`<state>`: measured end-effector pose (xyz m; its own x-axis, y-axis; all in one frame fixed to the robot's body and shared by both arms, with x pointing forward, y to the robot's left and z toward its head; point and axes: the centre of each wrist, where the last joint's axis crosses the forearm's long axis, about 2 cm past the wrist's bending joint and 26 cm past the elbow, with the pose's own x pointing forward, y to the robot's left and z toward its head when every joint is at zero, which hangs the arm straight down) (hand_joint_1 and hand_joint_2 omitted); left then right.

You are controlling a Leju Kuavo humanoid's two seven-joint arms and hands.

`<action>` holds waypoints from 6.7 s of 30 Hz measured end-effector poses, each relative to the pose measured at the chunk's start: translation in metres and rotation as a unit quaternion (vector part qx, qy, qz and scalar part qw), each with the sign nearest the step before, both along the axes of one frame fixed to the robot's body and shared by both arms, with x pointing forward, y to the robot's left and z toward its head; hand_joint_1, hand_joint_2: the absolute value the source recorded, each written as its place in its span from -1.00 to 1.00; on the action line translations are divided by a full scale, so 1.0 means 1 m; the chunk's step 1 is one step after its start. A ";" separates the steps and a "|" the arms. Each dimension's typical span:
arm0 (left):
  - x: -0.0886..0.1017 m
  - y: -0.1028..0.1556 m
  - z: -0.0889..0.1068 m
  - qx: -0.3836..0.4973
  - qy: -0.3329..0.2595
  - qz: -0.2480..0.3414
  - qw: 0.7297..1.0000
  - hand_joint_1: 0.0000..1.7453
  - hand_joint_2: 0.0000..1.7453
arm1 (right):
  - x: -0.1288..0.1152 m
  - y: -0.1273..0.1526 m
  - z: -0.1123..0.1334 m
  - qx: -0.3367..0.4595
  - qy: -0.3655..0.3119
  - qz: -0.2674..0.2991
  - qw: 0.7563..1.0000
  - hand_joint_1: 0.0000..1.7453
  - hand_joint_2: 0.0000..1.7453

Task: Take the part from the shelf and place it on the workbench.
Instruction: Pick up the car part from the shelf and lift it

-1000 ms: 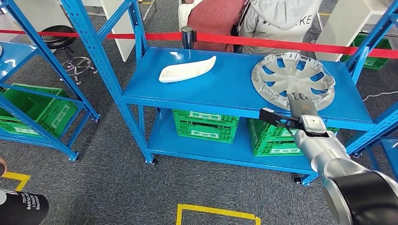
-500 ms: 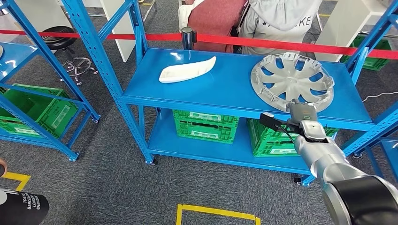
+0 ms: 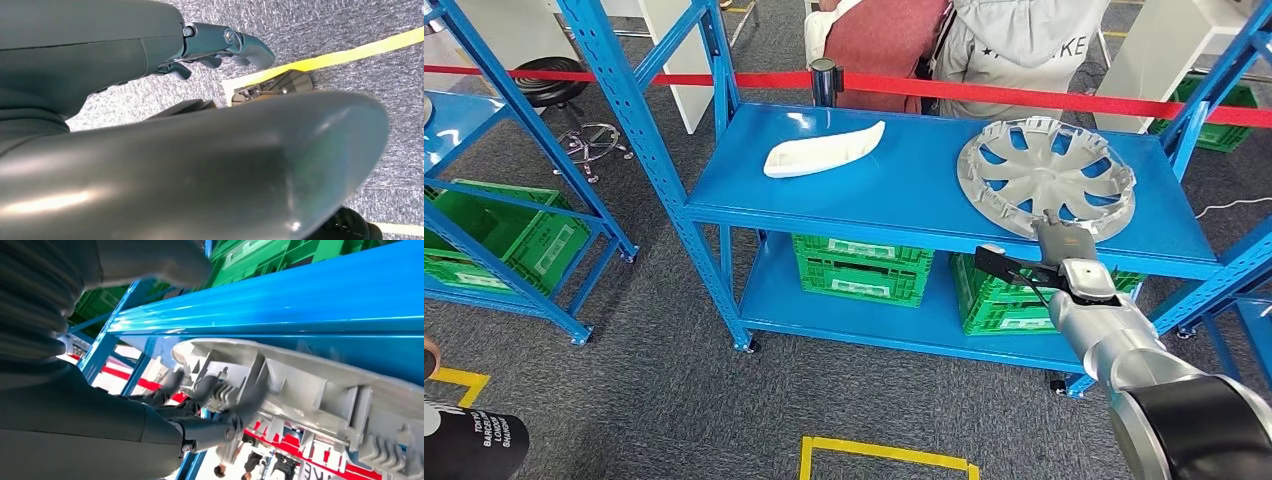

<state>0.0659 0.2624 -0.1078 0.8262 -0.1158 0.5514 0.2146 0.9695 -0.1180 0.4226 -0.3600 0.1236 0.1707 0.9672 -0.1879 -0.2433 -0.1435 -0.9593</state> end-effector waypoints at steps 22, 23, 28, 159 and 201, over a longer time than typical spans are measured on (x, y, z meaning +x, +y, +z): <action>-0.004 0.000 -0.001 -0.002 0.004 0.001 1.000 -1.00 -1.00 | 0.023 -0.009 0.045 0.064 -0.169 0.013 0.983 -1.00 1.00; -0.004 0.000 -0.001 -0.002 0.004 0.001 1.000 -1.00 -1.00 | 0.026 -0.009 0.051 0.065 -0.177 0.019 0.982 -1.00 1.00; -0.001 -0.001 0.000 -0.005 0.005 -0.003 1.000 -1.00 -1.00 | 0.036 -0.005 0.069 0.063 -0.185 0.048 0.980 -1.00 1.00; -0.018 -0.003 -0.002 -0.011 0.029 0.018 0.999 -1.00 -1.00 | -0.048 -0.058 0.050 0.061 -0.164 0.104 0.979 -1.00 1.00; -0.019 -0.002 -0.002 -0.017 0.021 0.039 0.999 -1.00 -1.00 | -0.152 -0.034 0.013 0.058 -0.166 0.131 0.976 -1.00 1.00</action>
<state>0.0472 0.2604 -0.1102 0.8542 -0.0320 0.5190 0.1325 0.9786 -0.1577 0.2711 -0.3940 0.1361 -0.0526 0.9973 -0.0507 0.1148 -0.0444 -0.9924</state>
